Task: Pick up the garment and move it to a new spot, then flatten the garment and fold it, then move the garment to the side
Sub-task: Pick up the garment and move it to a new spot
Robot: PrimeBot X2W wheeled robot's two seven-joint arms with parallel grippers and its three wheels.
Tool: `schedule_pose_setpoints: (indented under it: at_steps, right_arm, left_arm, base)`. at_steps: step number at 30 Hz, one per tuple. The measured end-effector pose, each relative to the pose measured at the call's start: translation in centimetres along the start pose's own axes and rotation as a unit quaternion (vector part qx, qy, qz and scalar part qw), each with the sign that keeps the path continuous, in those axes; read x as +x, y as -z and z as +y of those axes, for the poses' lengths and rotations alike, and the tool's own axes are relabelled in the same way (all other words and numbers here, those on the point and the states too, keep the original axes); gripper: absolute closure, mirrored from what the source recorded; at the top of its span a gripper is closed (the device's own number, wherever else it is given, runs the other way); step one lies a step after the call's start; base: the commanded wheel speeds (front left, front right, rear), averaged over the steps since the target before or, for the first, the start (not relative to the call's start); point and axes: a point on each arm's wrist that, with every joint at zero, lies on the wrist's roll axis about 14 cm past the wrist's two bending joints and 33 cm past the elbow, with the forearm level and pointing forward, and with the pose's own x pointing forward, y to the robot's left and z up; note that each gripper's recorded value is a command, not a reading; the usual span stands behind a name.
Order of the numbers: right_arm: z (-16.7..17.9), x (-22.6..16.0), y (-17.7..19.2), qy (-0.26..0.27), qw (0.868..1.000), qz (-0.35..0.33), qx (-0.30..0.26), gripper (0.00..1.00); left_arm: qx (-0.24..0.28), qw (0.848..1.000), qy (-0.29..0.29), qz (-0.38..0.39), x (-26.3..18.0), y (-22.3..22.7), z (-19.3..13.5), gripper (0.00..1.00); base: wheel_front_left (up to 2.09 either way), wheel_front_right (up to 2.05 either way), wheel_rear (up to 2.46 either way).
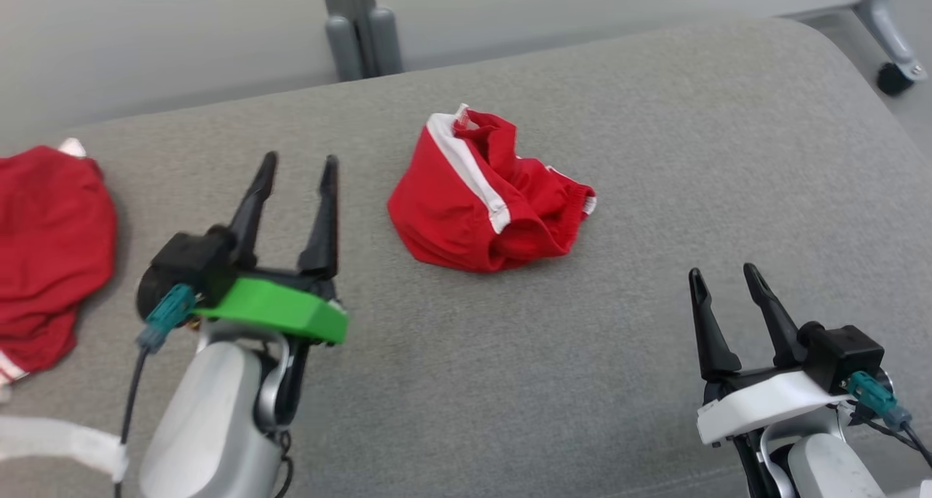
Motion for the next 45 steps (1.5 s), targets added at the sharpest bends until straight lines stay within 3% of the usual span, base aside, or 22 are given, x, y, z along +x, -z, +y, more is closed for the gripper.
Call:
schedule_pose_setpoints:
  at_steps: [9,14,26,45]
  right_arm:
    - [2.8,0.4,-0.7,-0.044,0.999,-0.012,0.002,0.0]
    - [3.4,0.4,-1.1,-0.056,0.998,-0.019,-0.001,0.0]
    - [3.5,-0.1,-1.4,-0.063,0.998,-0.022,-0.007,0.0]
    - [3.4,-0.4,-0.9,-0.062,0.998,-0.013,-0.011,0.0]
  left_arm:
    - [0.077,0.99,-0.114,-0.022,-7.0,-3.4,7.5,0.0]
    - [0.093,0.983,-0.16,-0.02,-10.7,-3.9,9.7,0.0]
    - [0.103,0.977,-0.187,0.023,-14.9,-1.4,10.3,0.0]
    - [0.076,0.977,-0.193,0.05,-16.2,0.6,10.4,0.0]
  base:
    - [0.0,0.0,0.0]
    - [0.0,0.0,0.0]
    - [0.0,0.0,0.0]
    - [0.0,0.0,0.0]
